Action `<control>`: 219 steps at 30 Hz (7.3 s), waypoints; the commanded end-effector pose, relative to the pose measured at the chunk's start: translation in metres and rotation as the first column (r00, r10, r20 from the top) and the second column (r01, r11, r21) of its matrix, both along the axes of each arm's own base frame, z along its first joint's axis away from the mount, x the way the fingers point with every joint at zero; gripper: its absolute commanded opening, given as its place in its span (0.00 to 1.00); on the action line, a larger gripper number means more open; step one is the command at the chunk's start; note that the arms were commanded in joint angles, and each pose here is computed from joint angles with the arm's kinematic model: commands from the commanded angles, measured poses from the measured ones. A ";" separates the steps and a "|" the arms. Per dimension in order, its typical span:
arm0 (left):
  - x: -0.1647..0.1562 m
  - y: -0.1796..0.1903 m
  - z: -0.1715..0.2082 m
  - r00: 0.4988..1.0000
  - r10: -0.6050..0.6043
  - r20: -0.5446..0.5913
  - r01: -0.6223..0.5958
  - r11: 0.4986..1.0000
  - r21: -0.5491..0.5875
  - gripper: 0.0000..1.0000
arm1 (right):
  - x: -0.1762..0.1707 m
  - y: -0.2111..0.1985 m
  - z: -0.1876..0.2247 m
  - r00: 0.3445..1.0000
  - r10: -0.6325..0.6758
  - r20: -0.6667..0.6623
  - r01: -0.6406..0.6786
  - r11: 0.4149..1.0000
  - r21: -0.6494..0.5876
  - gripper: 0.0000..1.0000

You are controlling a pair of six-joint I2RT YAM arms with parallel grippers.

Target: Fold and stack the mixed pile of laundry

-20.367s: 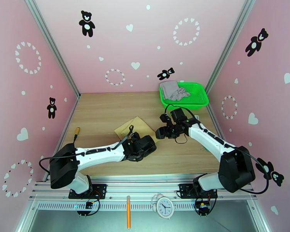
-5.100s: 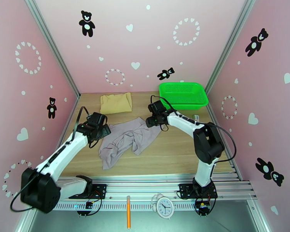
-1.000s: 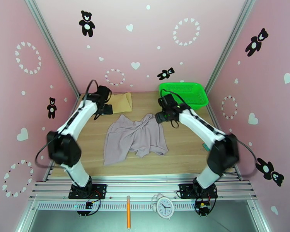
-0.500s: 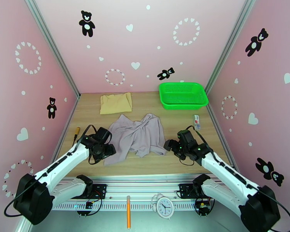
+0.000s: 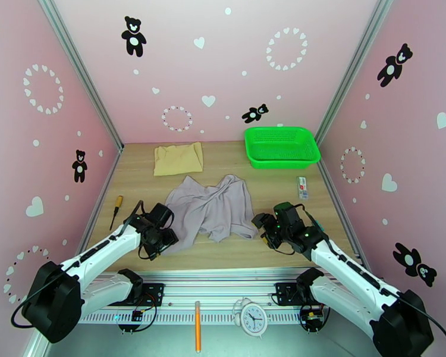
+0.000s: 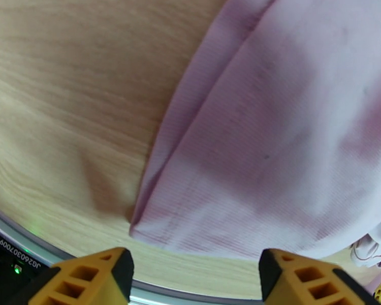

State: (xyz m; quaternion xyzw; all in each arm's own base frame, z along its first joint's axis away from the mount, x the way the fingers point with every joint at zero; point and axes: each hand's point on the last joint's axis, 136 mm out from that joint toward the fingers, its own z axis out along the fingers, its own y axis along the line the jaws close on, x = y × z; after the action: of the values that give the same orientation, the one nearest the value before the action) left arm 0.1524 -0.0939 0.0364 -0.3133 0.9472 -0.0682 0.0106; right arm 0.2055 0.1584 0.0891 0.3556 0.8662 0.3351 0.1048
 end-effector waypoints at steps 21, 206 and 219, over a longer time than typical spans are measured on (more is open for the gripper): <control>0.002 0.026 -0.035 0.995 0.089 -0.045 -0.079 0.978 0.196 0.24 | -0.006 0.008 -0.035 0.990 -0.017 -0.139 0.010 0.998 -0.054 0.63; 0.291 0.044 0.048 0.953 -0.255 0.161 0.158 0.876 0.456 0.00 | 0.217 -0.004 -0.037 0.775 0.613 -0.152 -0.533 0.505 -0.679 0.37; 0.290 0.045 0.044 0.955 -0.256 0.149 0.162 0.872 0.461 0.00 | 0.223 -0.004 -0.047 0.774 0.614 -0.155 -0.548 0.527 -0.650 0.34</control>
State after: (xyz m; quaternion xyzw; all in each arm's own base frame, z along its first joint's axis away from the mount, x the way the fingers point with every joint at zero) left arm 0.4427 -0.0519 0.0683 -0.1809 0.9632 0.1205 0.1583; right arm 0.4294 0.1512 0.0470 -0.0313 0.9869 0.0280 0.1560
